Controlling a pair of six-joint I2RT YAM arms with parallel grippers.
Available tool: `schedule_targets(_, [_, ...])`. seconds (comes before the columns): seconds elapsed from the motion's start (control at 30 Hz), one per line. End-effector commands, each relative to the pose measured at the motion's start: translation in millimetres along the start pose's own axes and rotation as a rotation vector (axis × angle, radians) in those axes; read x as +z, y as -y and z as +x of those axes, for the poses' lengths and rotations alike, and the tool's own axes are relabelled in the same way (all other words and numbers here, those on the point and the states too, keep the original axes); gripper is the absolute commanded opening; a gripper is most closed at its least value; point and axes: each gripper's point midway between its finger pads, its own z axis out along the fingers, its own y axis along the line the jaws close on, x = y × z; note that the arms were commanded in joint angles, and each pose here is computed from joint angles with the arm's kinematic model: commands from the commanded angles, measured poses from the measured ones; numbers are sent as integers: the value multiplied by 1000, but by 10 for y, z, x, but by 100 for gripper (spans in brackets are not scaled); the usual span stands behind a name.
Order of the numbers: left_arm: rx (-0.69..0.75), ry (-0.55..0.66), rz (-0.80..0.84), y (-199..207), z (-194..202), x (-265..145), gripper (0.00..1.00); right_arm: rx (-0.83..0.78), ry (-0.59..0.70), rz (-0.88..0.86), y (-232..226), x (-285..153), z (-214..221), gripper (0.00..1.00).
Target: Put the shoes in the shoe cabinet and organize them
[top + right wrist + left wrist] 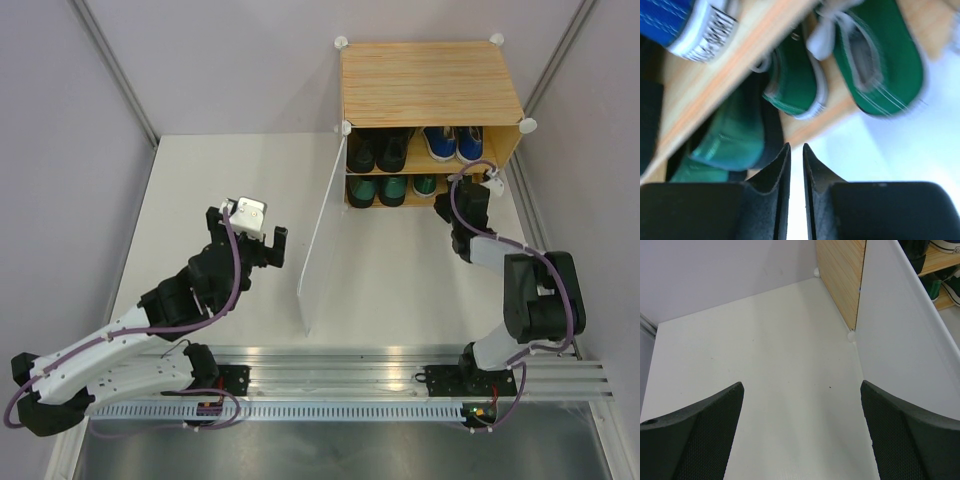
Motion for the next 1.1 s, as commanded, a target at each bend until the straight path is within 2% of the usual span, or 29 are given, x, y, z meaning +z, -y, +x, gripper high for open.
schedule_targets(0.0, [-3,20,19,-3,-74,-24,100,-39,59,60,147,-262,-126,20])
schedule_targets(0.23, [1,14,29,18,-66,-20,100,-38,25,222,762,-571,-101,24])
schedule_targets(0.47, [-1,17,30,14,-75,-27,100,-26,-33,286,1092,-467,-36,23])
schedule_targets(0.77, [12,8,18,14,-47,-4,100,-22,-52,258,1087,-100,23,22])
schedule_targets(1.07, [32,-3,9,19,-13,21,100,-18,21,207,893,475,-254,19])
